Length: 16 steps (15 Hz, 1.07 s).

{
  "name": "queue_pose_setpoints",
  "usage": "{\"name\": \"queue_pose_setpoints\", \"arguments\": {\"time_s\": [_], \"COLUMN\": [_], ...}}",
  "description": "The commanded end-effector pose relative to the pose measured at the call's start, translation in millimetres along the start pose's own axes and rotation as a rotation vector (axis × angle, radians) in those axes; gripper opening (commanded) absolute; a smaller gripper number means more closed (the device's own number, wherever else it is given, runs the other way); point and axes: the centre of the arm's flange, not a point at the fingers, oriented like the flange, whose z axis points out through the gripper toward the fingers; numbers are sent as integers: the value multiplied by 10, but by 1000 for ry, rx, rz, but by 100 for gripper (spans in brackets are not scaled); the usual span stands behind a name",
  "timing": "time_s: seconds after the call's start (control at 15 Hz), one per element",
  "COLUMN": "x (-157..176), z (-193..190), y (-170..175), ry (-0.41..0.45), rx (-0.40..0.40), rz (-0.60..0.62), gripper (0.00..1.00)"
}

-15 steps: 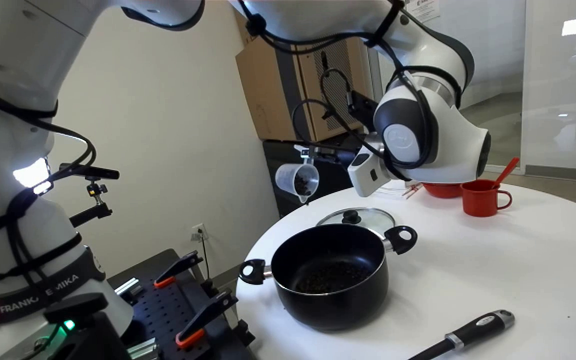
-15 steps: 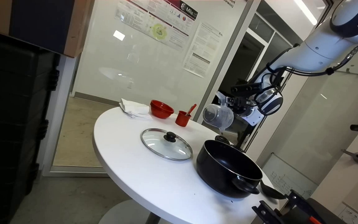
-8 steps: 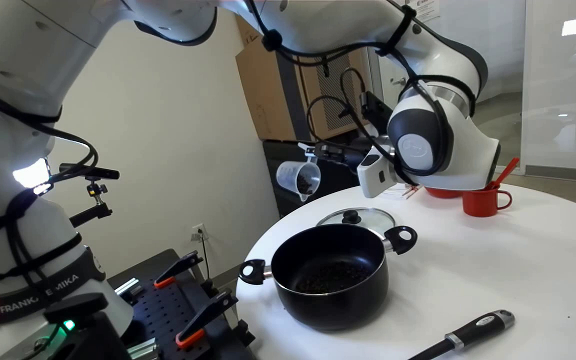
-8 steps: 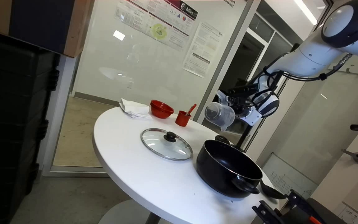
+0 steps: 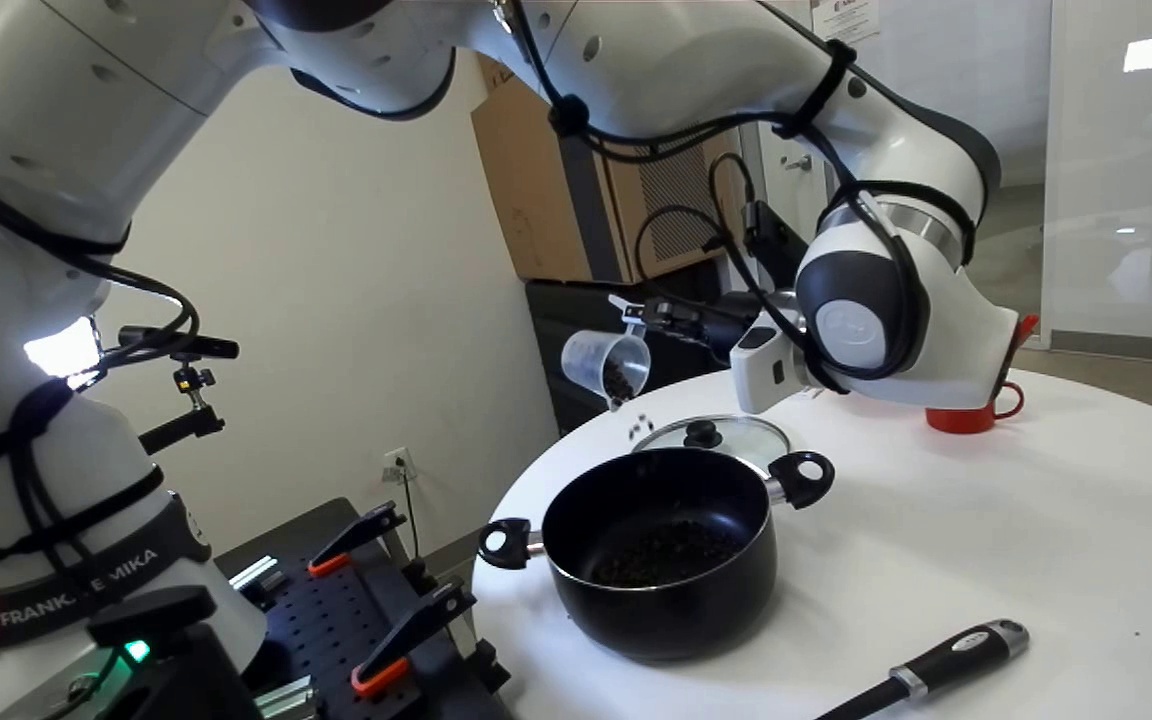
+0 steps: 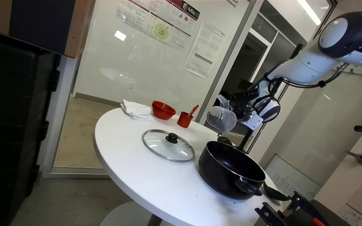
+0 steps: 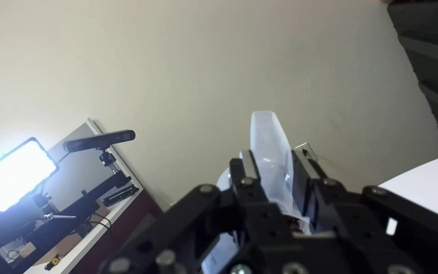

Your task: Pour the contents of the jug into the pot

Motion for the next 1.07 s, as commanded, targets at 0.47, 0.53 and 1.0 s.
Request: {"name": "queue_pose_setpoints", "arguments": {"time_s": [0.47,0.53,1.0], "x": [-32,-37,-115], "z": [202,213,83], "y": [121,125,117], "ry": [-84,-91,-143], "rx": [-173,-167,-136], "rz": [206,225,324], "gripper": [6,6,6]}}
